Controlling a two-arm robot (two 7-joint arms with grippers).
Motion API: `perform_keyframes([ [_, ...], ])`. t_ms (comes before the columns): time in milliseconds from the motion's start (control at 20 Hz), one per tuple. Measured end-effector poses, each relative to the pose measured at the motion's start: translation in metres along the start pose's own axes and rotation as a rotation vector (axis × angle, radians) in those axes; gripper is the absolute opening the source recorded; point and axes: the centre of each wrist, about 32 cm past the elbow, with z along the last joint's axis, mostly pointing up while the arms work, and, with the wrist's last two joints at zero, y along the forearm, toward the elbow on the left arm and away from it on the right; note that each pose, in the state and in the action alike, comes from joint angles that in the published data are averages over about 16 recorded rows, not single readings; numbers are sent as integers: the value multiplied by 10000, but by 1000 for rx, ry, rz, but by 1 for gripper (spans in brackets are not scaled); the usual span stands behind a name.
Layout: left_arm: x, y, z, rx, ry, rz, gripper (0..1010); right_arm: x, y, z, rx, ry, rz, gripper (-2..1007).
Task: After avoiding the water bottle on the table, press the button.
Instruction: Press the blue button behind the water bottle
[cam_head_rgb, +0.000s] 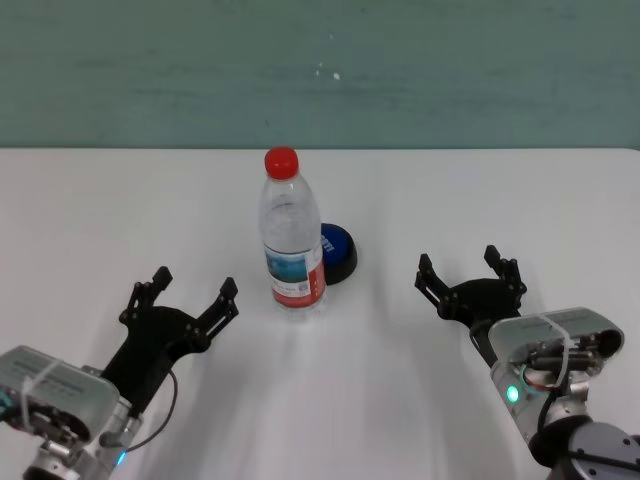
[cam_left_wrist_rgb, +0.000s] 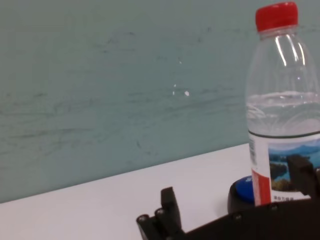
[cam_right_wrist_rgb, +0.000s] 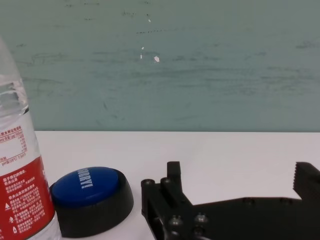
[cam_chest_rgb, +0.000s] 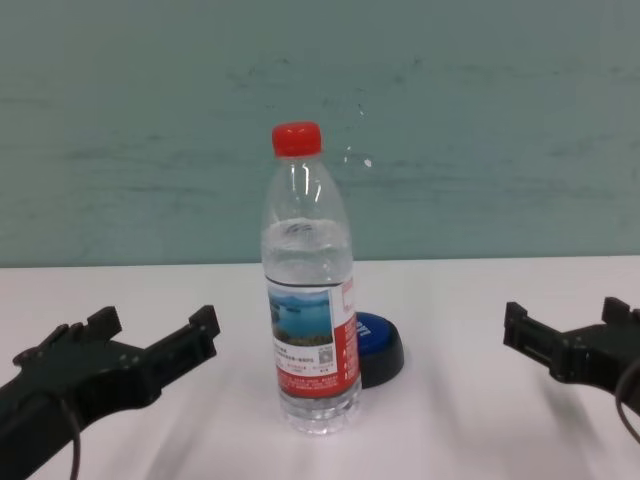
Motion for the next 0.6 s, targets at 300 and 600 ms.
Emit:
perform_keyframes([
  [300,38,14,12,3,7,10,1010,0,0,0,0,0,0,1004],
  [600,97,11,25,4,11,26,1010,0,0,0,0,0,0,1004],
])
